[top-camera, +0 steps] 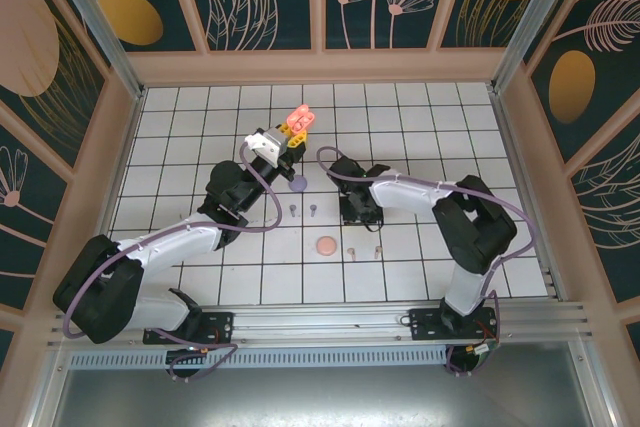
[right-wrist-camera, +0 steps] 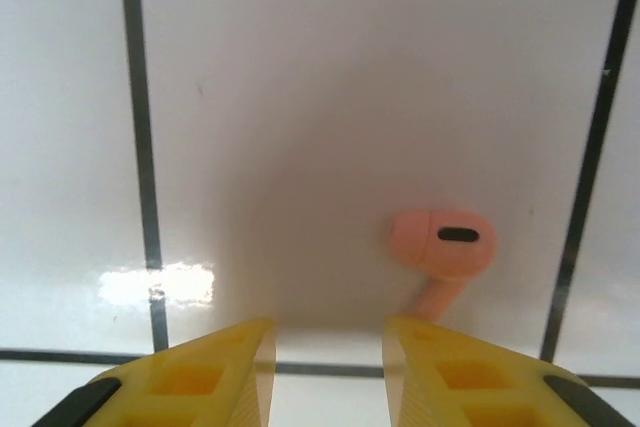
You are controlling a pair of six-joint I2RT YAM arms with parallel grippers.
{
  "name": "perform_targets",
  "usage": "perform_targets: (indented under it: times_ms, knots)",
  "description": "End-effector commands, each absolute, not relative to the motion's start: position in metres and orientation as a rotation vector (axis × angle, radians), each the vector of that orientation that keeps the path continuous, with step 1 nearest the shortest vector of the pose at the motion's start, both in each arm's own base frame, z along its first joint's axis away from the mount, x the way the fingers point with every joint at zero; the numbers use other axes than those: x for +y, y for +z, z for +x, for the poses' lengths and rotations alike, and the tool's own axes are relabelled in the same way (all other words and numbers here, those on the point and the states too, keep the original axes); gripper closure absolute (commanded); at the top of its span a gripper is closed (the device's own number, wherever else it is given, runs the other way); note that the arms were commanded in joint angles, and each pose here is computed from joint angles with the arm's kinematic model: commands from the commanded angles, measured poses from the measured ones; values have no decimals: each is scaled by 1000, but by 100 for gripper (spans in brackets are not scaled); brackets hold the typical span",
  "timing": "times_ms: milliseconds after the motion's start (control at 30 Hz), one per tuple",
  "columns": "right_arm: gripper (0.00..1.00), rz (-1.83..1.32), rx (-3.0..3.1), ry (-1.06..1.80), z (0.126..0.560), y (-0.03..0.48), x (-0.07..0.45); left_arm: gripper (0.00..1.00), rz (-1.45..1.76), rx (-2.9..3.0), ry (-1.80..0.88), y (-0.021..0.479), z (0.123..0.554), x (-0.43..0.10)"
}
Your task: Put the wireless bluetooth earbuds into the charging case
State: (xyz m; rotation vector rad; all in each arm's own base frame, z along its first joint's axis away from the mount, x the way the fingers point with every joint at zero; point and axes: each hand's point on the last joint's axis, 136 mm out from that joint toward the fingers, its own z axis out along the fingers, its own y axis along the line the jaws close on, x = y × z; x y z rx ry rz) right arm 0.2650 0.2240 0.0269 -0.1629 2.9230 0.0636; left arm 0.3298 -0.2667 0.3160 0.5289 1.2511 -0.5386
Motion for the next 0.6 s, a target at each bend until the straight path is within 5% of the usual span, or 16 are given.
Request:
perform_targets:
  times_ms: [0, 167, 567]
  knots:
    - [64, -164, 2830, 194, 277, 81, 240, 100, 513, 1198, -570, 331, 325, -269]
    - [60, -8, 2769, 118, 298, 106, 222, 100, 511, 1198, -568, 330, 325, -269]
    - [45, 201, 2816, -153, 305, 53, 184, 100, 514, 1198, -571, 330, 324, -269]
